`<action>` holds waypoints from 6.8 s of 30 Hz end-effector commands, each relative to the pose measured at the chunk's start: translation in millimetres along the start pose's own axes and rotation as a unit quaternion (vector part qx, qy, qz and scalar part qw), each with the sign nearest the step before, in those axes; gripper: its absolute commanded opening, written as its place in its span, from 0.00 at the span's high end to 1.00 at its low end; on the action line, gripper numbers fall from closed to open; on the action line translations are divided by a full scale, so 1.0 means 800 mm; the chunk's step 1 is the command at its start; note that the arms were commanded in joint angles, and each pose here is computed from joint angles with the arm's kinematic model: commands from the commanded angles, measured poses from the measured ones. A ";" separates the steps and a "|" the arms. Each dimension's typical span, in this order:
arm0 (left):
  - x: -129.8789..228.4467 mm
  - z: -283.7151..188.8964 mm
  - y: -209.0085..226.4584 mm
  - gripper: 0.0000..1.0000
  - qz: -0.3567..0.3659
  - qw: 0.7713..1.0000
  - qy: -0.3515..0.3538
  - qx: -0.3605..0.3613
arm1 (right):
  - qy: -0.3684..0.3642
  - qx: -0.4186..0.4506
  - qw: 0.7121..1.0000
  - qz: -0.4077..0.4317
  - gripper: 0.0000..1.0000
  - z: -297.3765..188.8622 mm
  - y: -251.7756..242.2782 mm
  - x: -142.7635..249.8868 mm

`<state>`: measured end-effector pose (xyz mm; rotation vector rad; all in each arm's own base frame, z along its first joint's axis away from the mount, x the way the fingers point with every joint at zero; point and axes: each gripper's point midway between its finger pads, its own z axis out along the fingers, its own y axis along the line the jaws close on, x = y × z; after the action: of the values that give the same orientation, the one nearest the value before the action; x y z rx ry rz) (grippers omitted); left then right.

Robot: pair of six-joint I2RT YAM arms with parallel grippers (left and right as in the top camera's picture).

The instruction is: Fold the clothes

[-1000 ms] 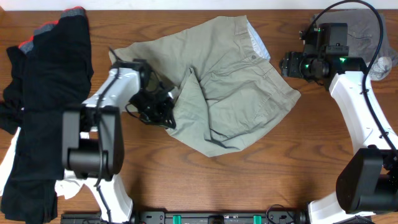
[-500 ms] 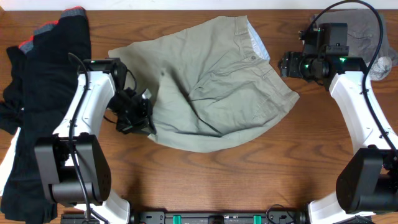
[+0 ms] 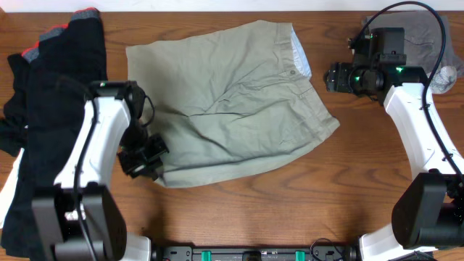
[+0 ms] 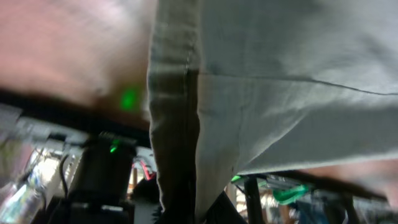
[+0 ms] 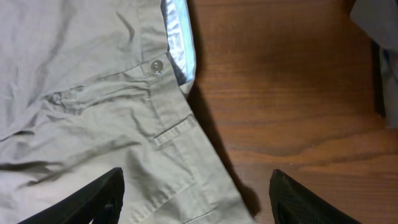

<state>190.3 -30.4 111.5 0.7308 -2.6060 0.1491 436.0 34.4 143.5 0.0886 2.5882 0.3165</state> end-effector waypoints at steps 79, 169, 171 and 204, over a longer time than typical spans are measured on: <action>-0.174 -0.091 -0.028 0.02 0.042 0.925 -0.370 0.077 | 0.061 -0.006 0.995 0.080 0.60 0.099 -0.091 0.026; -0.035 0.152 -0.053 0.94 -0.335 0.922 -0.155 0.121 | 0.105 0.280 0.874 0.383 0.53 -0.016 -0.097 0.280; -0.035 0.152 -0.054 0.94 -0.335 0.922 -0.154 0.122 | 0.104 0.278 0.876 0.380 0.53 -0.015 -0.097 0.279; -0.035 0.150 -0.060 0.94 -0.317 0.927 -0.152 0.131 | 0.044 0.224 0.912 0.342 0.64 0.062 -0.107 0.272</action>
<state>197.4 -84.3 -5.4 1.7984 -2.4937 0.2219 291.0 -17.3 -3.7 1.1822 2.4884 -0.0187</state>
